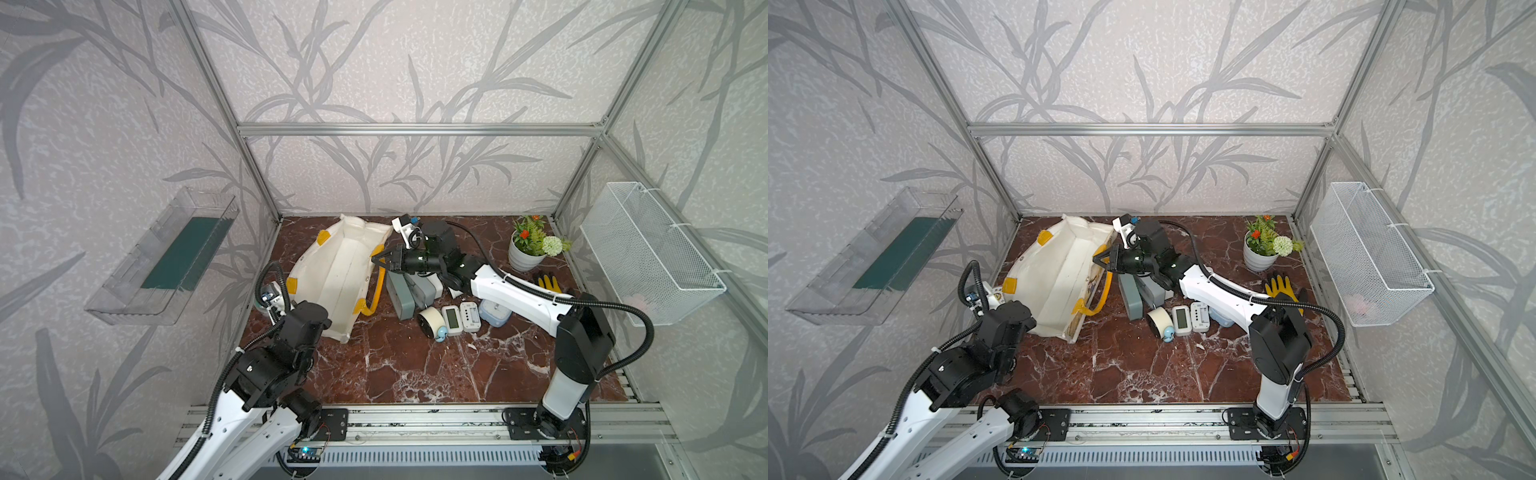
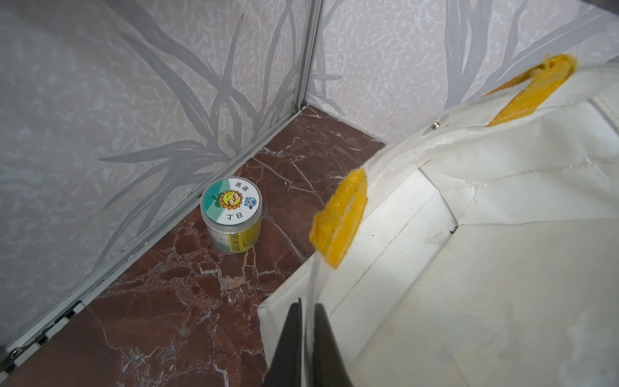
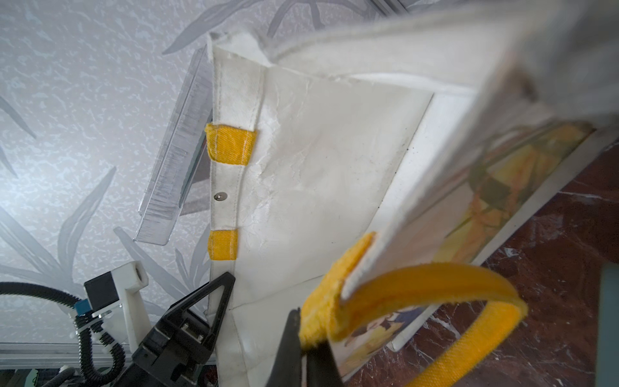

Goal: Take the alarm clock out of the canvas bag
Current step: Place the canvas bag at the center of the board.

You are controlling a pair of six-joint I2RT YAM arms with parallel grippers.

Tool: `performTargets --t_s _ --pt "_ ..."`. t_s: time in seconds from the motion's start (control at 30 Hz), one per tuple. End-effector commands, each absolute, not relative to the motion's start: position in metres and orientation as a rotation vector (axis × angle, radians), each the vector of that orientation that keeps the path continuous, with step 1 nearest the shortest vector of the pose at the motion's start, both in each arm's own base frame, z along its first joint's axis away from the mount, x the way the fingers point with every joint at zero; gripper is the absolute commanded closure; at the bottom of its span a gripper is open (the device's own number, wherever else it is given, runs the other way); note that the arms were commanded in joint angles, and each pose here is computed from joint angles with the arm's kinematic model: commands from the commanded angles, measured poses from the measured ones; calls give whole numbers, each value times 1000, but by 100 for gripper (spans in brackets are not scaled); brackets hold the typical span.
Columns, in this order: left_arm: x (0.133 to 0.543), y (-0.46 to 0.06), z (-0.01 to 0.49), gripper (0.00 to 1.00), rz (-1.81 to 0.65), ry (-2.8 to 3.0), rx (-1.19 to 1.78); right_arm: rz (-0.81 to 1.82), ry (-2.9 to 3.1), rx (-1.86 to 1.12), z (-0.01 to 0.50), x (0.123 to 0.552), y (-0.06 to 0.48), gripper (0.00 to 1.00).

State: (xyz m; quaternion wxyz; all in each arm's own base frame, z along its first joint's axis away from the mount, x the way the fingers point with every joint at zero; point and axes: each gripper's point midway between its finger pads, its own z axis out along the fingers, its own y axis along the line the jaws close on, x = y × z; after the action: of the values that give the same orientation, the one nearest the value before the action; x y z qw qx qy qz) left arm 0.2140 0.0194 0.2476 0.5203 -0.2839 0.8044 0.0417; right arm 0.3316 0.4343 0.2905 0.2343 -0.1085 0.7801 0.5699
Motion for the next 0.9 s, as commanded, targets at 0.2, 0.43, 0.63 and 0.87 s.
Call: performTargets --t_s 0.2,0.43,0.63,0.87 --pt "256 10 248 100 -40 2032 -717 1534 2089 -297 300 377 437 100" --pt "298 5 242 100 -111 2111 -688 1480 2137 -219 270 419 429 100" --pt "323 5 235 100 -160 2148 -694 1436 2176 -194 249 445 425 100" --pt "334 -3 227 94 -221 2192 -679 1375 2216 -166 233 464 420 100"
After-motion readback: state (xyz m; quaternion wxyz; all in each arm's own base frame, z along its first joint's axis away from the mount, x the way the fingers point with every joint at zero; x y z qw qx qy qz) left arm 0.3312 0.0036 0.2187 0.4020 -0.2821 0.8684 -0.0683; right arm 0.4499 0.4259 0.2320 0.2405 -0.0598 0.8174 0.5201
